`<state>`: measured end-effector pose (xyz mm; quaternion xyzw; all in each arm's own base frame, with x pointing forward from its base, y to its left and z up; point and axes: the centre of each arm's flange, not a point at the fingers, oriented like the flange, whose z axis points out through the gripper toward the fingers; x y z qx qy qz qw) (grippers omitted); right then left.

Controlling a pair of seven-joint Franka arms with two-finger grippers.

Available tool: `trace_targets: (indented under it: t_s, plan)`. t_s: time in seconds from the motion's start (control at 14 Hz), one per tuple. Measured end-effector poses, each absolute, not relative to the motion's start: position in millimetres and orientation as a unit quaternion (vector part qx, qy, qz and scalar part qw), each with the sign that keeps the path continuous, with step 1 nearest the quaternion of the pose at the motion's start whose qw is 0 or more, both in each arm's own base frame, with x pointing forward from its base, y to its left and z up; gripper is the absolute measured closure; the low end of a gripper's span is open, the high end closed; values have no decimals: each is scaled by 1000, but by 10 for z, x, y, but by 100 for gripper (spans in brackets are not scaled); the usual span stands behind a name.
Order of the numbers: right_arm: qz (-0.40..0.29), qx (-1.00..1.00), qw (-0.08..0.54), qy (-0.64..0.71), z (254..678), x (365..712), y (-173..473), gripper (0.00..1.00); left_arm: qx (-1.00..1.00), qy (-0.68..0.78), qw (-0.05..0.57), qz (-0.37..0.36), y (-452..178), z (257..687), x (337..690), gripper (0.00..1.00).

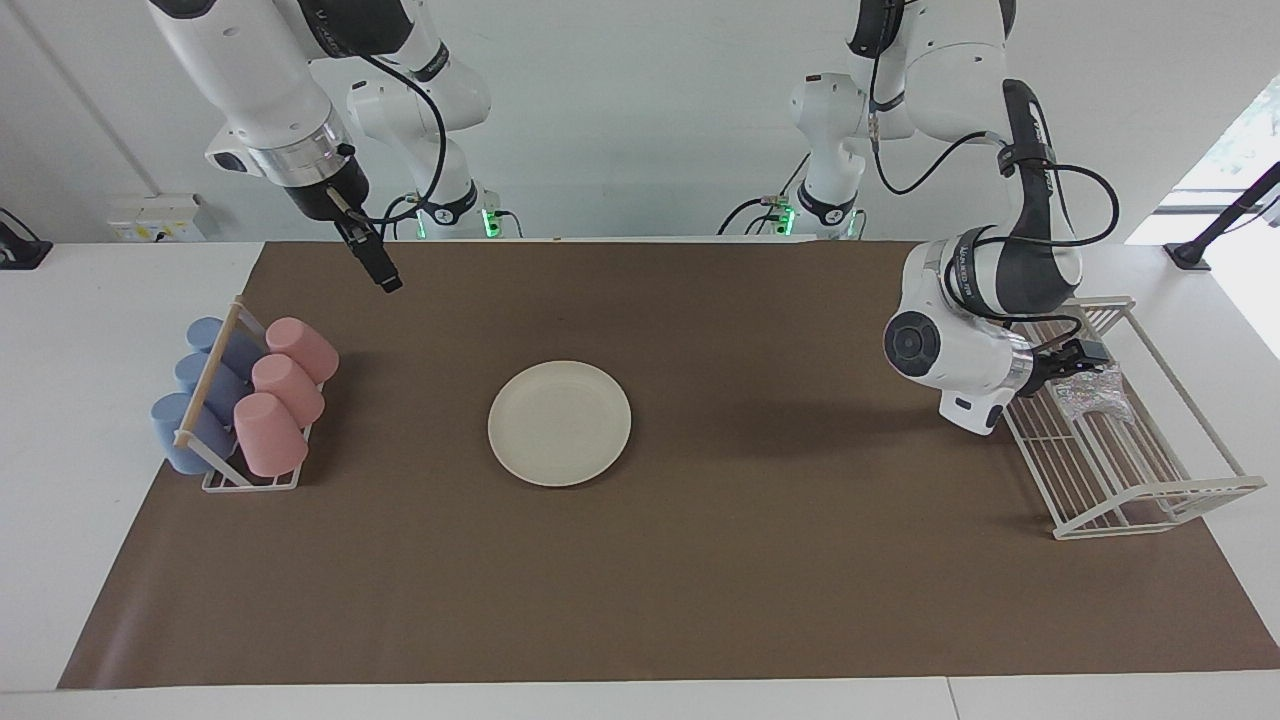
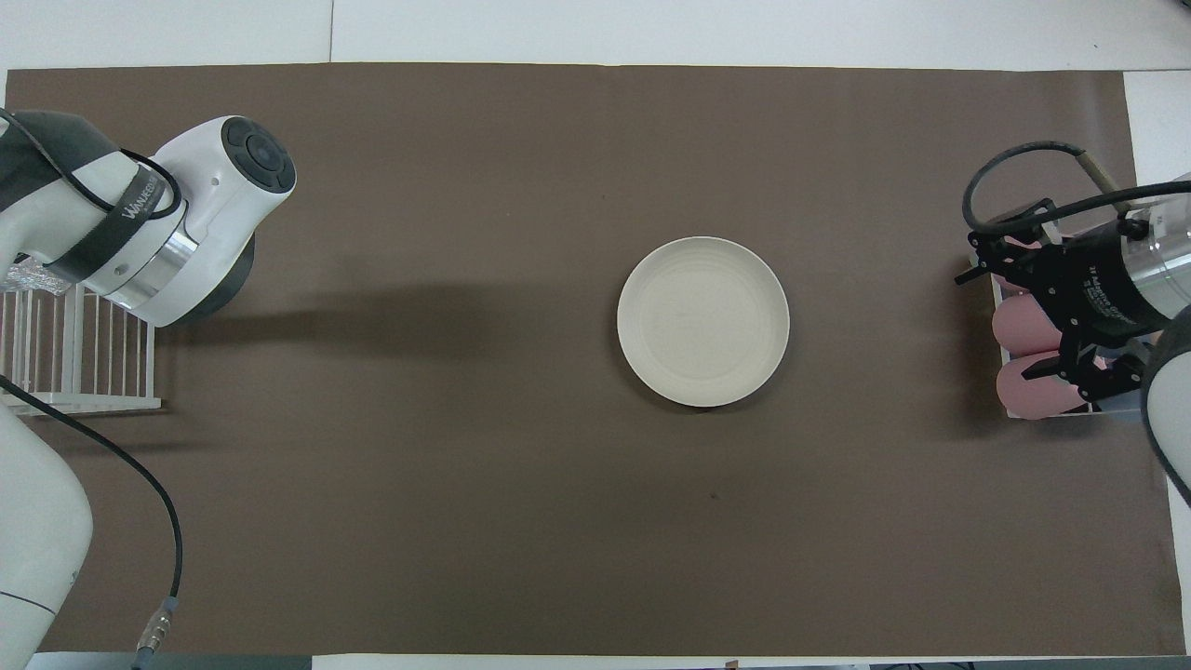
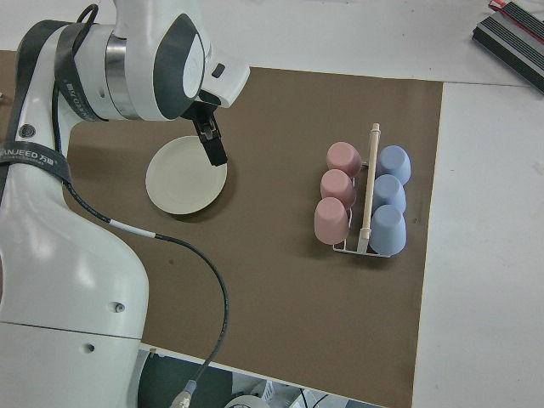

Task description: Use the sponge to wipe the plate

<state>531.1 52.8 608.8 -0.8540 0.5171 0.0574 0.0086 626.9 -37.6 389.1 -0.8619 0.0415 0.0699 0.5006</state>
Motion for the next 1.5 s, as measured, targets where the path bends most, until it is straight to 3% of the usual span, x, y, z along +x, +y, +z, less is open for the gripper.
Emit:
trace_targets:
  t_s: [0.43, 0.85, 1.14, 1.5]
  plan:
    - [60, -789, -4, 612, 6083, 5241, 955, 0, -862, 31, 501, 64, -366, 3892, 6271, 94]
    - [79, -746, 4, 661, 6107, 5149, 1298, 0, -870, 17, 490, 55, -365, 3965, 6303, 96]
    - [104, -729, 21, 676, 6127, 5108, 1445, 0, -924, -55, 376, 44, -504, 4680, 6302, 96]
    - [104, -714, 53, 690, 6183, 4936, 2183, 0, -970, -115, 197, 89, -738, 5502, 5995, 96]
